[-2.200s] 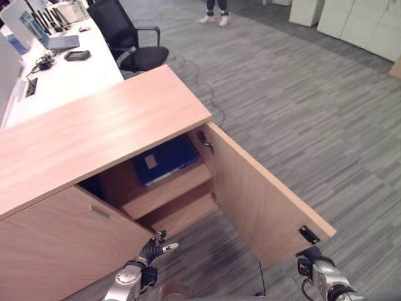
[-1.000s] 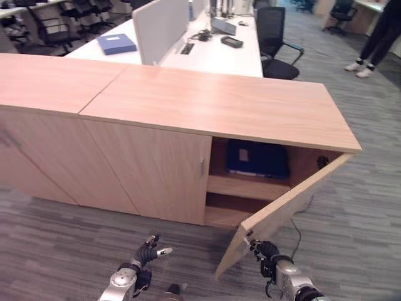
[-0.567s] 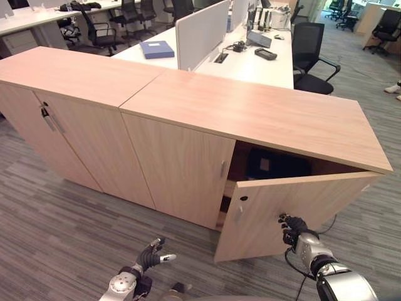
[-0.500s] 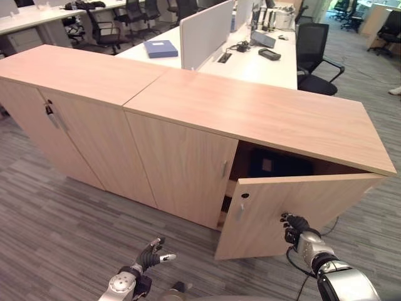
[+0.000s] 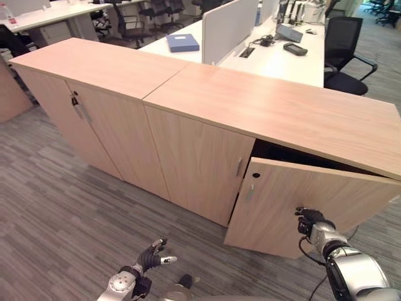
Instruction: Put the empty folder in the office cabinet
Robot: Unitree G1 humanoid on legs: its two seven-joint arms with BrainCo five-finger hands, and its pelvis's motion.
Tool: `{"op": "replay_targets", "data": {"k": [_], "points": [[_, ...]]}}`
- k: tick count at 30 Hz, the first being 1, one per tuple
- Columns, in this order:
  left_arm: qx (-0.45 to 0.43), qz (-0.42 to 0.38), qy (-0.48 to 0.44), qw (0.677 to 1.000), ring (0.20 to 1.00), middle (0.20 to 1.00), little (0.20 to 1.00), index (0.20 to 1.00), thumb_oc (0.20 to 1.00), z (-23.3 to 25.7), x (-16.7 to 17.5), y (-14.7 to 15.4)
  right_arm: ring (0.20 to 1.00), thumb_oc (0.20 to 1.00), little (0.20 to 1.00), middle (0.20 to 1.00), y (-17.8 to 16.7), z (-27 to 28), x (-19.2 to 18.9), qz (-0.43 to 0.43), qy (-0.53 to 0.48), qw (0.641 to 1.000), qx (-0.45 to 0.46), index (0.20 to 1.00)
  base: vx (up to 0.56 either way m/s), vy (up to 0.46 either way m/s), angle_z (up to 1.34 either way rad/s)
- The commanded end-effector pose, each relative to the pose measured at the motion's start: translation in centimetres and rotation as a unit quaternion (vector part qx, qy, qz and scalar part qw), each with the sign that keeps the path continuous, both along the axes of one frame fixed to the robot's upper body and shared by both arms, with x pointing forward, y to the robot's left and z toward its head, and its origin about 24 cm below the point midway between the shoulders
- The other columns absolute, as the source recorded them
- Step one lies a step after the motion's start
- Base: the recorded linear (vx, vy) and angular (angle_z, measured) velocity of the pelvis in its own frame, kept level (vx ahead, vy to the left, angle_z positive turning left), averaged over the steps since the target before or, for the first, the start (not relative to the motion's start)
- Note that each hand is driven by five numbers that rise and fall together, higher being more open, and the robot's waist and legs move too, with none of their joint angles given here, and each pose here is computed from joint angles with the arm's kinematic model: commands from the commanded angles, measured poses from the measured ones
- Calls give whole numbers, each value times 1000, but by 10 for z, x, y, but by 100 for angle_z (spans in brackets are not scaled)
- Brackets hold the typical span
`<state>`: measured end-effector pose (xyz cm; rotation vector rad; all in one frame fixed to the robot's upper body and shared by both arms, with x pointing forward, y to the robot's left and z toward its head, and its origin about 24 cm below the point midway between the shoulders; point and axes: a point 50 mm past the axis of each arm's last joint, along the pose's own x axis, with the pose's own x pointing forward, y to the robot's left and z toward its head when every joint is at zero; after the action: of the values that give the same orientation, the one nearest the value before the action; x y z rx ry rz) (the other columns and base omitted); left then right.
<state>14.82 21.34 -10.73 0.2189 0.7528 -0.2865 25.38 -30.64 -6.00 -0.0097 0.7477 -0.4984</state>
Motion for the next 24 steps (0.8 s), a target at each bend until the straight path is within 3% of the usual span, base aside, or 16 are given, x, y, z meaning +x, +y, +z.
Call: {"op": "replay_targets", "data": {"k": [1,13,20,21,22,24], "points": [[-1,-42,-57,997,1000,1000,1000,1000,1000,19,31,-7,200,200,200,200,-20,55,43,-9,-95,995,-41,200,0,0,0],[1,-49,-55,997,1000,1000,1000,1000,1000,18,32,-8,200,200,200,200,-60,103,51,-62,-145,985,-77,200,2,3,17],[8,-37,-47,998,1000,1000,1000,1000,1000,15,28,-3,200,200,200,200,-62,105,51,-62,-143,984,-84,200,6,2,4],[9,-34,-47,998,1000,1000,1000,1000,1000,14,28,-2,470,470,470,470,-60,103,51,-61,-143,985,-81,470,0,0,0],[9,-31,-47,998,1000,1000,1000,1000,1000,14,28,-2,1000,1000,1000,1000,-57,98,50,-62,-142,985,-74,1000,0,0,0],[8,-20,-50,999,1000,1000,1000,1000,1000,14,29,-1,1000,1000,1000,1000,-46,83,47,-57,-140,987,-50,1000,0,0,0]]}}
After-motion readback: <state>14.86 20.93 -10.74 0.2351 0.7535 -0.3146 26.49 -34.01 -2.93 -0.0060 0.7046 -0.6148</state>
